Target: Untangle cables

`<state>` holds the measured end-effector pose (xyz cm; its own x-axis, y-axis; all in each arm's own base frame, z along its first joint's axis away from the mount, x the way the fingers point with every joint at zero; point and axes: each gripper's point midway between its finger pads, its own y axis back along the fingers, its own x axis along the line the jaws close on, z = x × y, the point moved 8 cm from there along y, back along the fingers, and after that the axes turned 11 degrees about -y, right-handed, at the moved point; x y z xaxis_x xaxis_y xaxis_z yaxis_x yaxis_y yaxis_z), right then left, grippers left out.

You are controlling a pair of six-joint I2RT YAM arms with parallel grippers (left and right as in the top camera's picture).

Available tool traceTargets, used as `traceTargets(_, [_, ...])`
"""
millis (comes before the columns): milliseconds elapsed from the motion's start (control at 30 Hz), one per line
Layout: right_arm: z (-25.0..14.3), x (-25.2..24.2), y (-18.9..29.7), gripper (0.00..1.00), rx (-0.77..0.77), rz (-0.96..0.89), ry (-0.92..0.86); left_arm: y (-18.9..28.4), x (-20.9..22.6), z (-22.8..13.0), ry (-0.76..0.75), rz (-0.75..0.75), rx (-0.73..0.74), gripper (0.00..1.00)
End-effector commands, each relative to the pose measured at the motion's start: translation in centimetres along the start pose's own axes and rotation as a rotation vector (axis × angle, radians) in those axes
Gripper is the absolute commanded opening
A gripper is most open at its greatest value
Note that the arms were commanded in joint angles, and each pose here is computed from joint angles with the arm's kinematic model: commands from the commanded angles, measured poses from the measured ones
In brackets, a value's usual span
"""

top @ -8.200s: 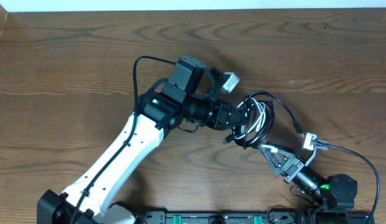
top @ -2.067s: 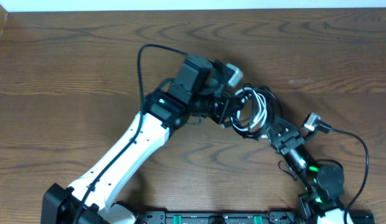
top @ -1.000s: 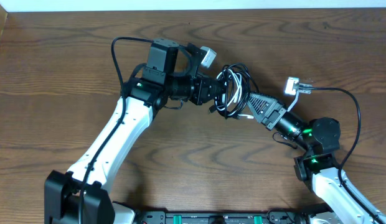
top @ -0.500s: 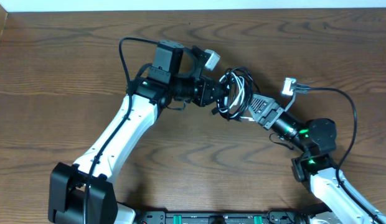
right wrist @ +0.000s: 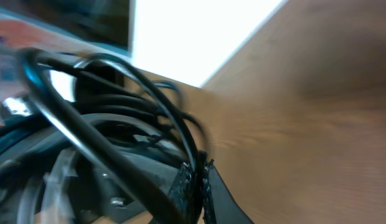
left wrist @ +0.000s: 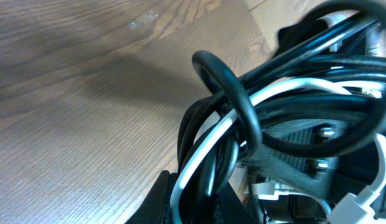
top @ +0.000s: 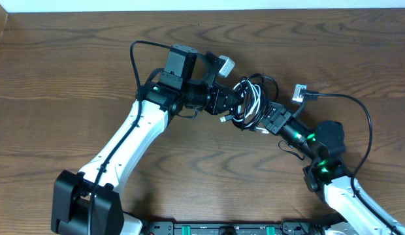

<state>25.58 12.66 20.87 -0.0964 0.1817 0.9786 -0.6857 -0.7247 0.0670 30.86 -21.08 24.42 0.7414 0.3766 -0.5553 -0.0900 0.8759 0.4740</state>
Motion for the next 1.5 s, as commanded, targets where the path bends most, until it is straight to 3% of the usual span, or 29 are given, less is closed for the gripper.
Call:
traceTargets(0, [0.5,-1.6,0.2,0.01,-0.025,-0.102,0.042,0.7,0.4,0.4,-0.006,-0.005,-0.021,0.08])
traceTargets(233, [1.9,-3.7,1.3,0.01,-0.061,-0.221,0.117,2.8,2.4,-0.6,0.069,0.045,-0.008,0.08])
traceTargets(567, [2.5,-4.6,1.8,0.01,-0.065,-0.279,0.281,3.0,1.9,-3.1,0.052,0.022,0.106,0.08])
traceTargets(700, [2.0,-5.4,2.1,0.15,-0.026,-0.320,0.254,3.0,2.0,-3.0,0.048,0.037,0.107,0.07])
traceTargets(833, [0.8,-6.4,2.4,0.35,0.072,-0.354,0.198,3.3,3.7,-3.5,0.041,0.217,0.155,0.08])
traceTargets(967, [-0.2,-6.4,2.5,0.47,0.163,-0.321,0.164,4.1,5.7,-4.0,0.062,0.454,0.209,0.08])
traceTargets(1133, [-0.8,-6.3,2.5,0.46,0.218,-0.297,0.182,5.5,7.6,-4.4,0.110,0.720,0.245,0.08])
traceTargets(1467, [-1.1,-3.8,2.1,0.47,0.287,-0.131,0.115,3.3,6.0,-4.5,-0.011,0.870,0.331,0.08])
